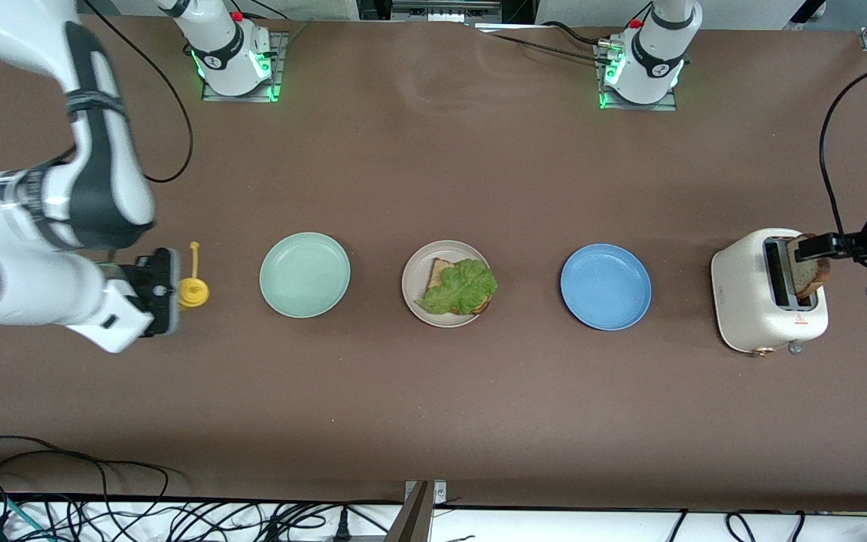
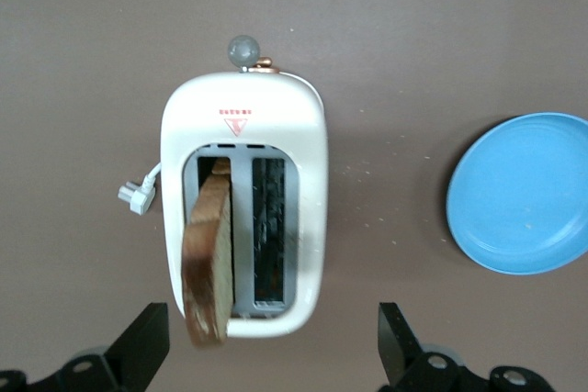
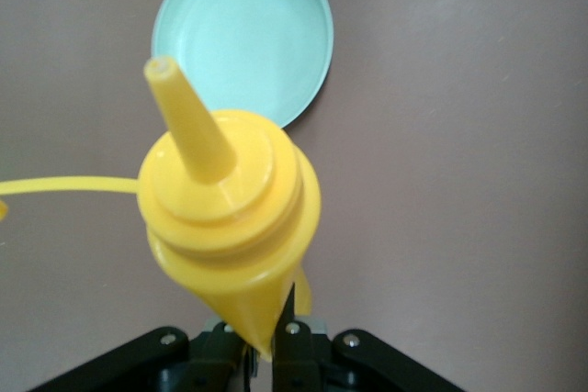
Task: Make sandwich on beige plate with both arms
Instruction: 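Return the bottle to the table while the left gripper grasps the toast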
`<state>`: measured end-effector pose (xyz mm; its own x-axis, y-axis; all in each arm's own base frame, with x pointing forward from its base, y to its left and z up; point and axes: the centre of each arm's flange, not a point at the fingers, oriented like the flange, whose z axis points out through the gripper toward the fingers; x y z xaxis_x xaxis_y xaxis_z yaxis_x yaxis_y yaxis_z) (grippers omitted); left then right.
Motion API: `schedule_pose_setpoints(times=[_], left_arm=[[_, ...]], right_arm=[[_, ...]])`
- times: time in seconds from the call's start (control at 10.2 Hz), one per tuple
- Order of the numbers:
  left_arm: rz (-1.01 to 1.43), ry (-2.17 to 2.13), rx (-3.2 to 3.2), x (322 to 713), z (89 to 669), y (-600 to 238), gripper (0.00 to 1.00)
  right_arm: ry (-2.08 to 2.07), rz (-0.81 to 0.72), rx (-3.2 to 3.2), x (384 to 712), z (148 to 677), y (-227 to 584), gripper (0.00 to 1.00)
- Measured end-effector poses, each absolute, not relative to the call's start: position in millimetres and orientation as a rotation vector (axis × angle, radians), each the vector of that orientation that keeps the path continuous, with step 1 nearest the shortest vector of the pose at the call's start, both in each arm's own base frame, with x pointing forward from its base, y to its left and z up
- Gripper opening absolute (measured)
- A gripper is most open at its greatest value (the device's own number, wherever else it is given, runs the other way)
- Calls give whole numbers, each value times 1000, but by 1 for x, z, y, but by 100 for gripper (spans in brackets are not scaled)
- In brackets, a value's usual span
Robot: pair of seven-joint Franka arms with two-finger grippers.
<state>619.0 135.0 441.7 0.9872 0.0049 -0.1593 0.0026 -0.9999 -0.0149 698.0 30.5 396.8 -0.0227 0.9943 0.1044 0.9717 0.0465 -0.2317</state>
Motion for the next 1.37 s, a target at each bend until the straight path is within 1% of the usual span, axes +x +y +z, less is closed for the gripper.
schedule_pose_setpoints(times=[0.2,0.49,0.59,0.78,1.08,1.17,1.27,1.37], left_arm=[[281,33,-3094,614,418,147,100],[276,67,-3056,608,394,152,100],[270,62,-3059,603,379,157,97],[280,81,-3045,598,369,162,68],[279,104,-3030,599,371,158,27],[280,102,-3030,598,372,159,18],[282,101,-3029,598,373,159,13],[281,101,-3029,597,375,159,13]], right_arm=[[-2014,70,-1935,687,372,-38,8],[-1968,-36,-1816,660,333,-119,8],[-1954,-92,-1776,648,319,-144,8],[-1926,-170,-1745,624,290,-186,8],[-1889,-301,-1710,594,248,-223,8],[-1878,-327,-1703,588,234,-231,8],[-1873,-359,-1689,584,220,-237,8],[-1877,-381,-1678,583,211,-239,8]])
